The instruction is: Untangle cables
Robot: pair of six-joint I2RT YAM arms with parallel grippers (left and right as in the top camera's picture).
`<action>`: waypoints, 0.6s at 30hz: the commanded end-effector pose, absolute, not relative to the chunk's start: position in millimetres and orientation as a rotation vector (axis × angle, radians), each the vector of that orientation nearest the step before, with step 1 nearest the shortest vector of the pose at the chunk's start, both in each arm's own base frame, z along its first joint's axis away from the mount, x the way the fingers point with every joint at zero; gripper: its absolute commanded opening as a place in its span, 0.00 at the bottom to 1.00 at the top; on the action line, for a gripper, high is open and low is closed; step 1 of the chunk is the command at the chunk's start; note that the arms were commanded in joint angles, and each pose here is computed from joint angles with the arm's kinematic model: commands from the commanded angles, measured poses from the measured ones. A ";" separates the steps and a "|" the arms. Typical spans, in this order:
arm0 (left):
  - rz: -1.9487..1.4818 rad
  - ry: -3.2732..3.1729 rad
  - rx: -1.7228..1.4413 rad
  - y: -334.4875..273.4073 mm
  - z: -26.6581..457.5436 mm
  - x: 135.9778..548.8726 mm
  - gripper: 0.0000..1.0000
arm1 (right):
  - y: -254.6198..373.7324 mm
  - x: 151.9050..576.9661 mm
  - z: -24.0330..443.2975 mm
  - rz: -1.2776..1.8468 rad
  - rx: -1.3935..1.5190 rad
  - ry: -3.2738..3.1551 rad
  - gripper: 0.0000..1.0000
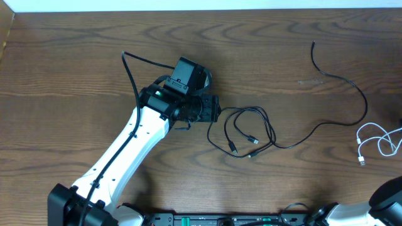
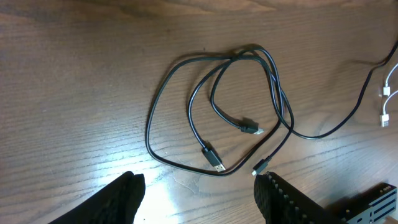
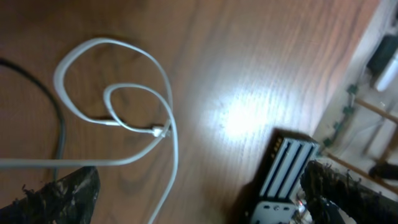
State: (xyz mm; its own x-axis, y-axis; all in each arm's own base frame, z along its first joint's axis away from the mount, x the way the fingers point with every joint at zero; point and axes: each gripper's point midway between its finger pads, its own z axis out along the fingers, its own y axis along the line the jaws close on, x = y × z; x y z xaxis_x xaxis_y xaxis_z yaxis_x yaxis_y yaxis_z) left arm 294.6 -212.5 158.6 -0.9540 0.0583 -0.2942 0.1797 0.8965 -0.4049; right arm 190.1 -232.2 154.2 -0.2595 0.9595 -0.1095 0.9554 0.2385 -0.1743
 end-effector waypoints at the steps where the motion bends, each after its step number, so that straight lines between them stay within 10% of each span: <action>1: -0.618 2.777 0.197 -211.2 160.3 296.0 0.62 | -232.2 163.6 142.2 0.453 -1.811 -2.295 0.99; 10: -0.618 2.777 0.197 -211.2 160.3 295.9 0.62 | -204.8 165.1 129.2 0.252 -1.801 -2.196 0.99; 18: -0.618 2.777 0.197 -211.2 160.3 296.0 0.62 | -144.7 251.3 125.8 -0.464 -1.146 -2.794 0.99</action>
State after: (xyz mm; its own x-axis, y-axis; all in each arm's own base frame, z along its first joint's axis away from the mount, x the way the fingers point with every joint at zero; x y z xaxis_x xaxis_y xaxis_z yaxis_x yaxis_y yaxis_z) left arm 294.5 -212.4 158.5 -0.9541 0.0584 -0.2939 0.1796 0.8966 -0.4048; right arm 217.7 -180.7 119.6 -0.4978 0.8432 0.2030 0.8626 0.5056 0.0154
